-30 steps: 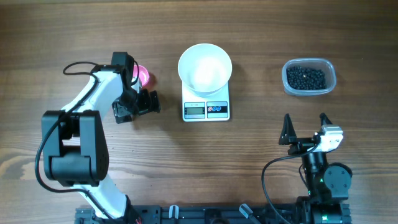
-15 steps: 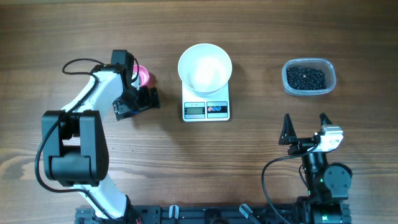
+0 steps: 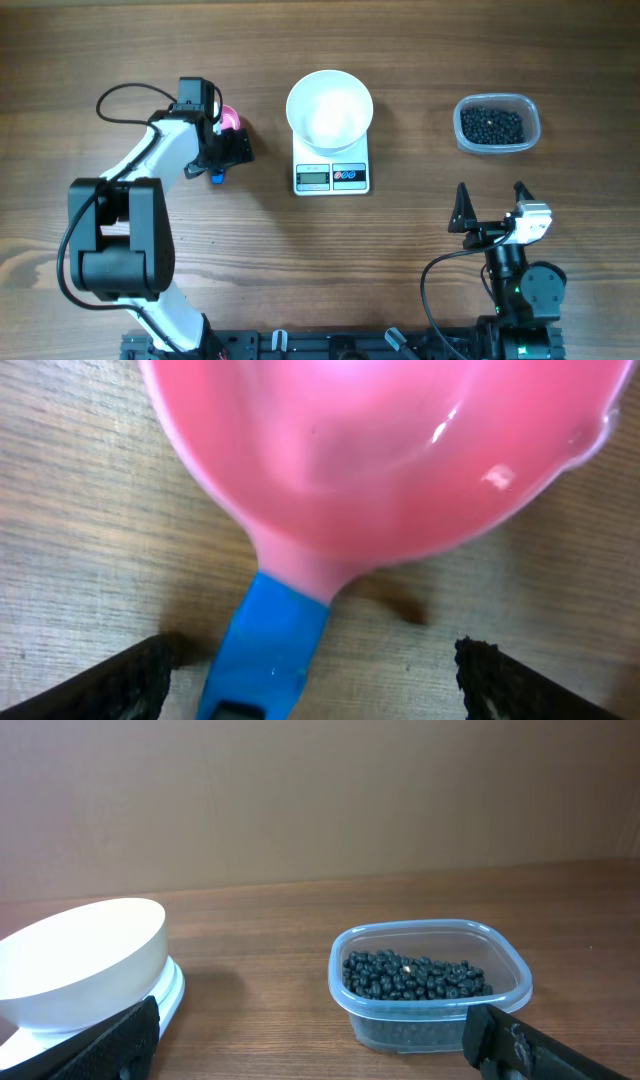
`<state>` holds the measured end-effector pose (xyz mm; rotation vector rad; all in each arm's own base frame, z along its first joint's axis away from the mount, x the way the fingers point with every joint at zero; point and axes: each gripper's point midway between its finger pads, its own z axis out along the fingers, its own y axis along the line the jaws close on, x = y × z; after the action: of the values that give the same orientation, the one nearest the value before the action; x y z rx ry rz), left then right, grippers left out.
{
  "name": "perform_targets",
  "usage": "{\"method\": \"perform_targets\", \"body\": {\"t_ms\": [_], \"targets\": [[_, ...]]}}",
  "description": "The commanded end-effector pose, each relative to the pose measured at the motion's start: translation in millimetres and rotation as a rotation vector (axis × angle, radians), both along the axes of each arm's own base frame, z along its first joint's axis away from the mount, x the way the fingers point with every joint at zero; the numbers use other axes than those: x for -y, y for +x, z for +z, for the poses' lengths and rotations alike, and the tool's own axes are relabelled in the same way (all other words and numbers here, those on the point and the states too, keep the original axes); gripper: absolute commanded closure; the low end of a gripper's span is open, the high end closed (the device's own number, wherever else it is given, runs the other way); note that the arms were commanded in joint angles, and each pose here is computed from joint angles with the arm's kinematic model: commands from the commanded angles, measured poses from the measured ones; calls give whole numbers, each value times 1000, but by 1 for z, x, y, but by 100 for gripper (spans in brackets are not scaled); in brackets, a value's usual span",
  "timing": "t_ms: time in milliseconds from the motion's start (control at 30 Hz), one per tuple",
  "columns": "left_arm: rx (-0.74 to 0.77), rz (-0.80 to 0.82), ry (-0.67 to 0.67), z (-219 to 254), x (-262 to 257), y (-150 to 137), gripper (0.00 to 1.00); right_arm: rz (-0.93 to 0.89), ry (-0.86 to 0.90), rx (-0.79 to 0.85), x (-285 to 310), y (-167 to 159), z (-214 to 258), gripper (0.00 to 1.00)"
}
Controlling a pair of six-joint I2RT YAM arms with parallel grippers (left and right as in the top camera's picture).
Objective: Scoop item into bowl and weigh 150g on scale
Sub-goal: 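Close the left gripper on the blue handle and lift the scoop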
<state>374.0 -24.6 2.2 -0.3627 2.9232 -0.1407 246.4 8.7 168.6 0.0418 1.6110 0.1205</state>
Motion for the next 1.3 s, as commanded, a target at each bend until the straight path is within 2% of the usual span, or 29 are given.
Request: {"method": "perform_targets", "body": {"t_ms": [0, 167, 200, 267, 300, 433, 633, 700, 767, 833, 967, 1100, 1167, 1267], "targets": [[-24, -8, 12, -17, -2, -13, 2, -15, 5, 11, 3, 0, 4, 0], [62, -14, 10, -12, -1, 8, 0, -15, 5, 11, 3, 0, 4, 0], [82, -50, 19, -11, -1, 12, 4, -15, 5, 11, 3, 0, 4, 0], [104, -98, 70, -10, -8, 16, 40, -15, 5, 11, 3, 0, 4, 0], [99, -98, 73, -12, -8, 14, 47, -15, 5, 11, 3, 0, 4, 0], [87, -98, 76, -16, -8, 10, 60, -15, 6, 11, 3, 0, 4, 0], [27, -128, 73, -20, 6, -6, 62, -15, 6, 11, 3, 0, 4, 0], [46, -119, 186, -18, -7, -1, 60, -15, 5, 11, 3, 0, 4, 1], [108, -97, 240, -13, -16, 14, 59, -15, 6, 11, 3, 0, 4, 0], [153, -90, 237, -9, -15, 25, 59, -15, 5, 11, 3, 0, 4, 0], [151, -84, 236, -10, -15, 24, 60, -15, 5, 11, 3, 0, 4, 0], [153, -24, 199, -10, -12, 24, 65, -15, 5, 11, 3, 0, 4, 0], [152, -23, 199, -10, -12, 24, 75, -15, 6, 11, 3, 0, 4, 0], [151, -23, 199, -10, -12, 24, 77, -15, 5, 12, 3, 0, 4, 0]]}}
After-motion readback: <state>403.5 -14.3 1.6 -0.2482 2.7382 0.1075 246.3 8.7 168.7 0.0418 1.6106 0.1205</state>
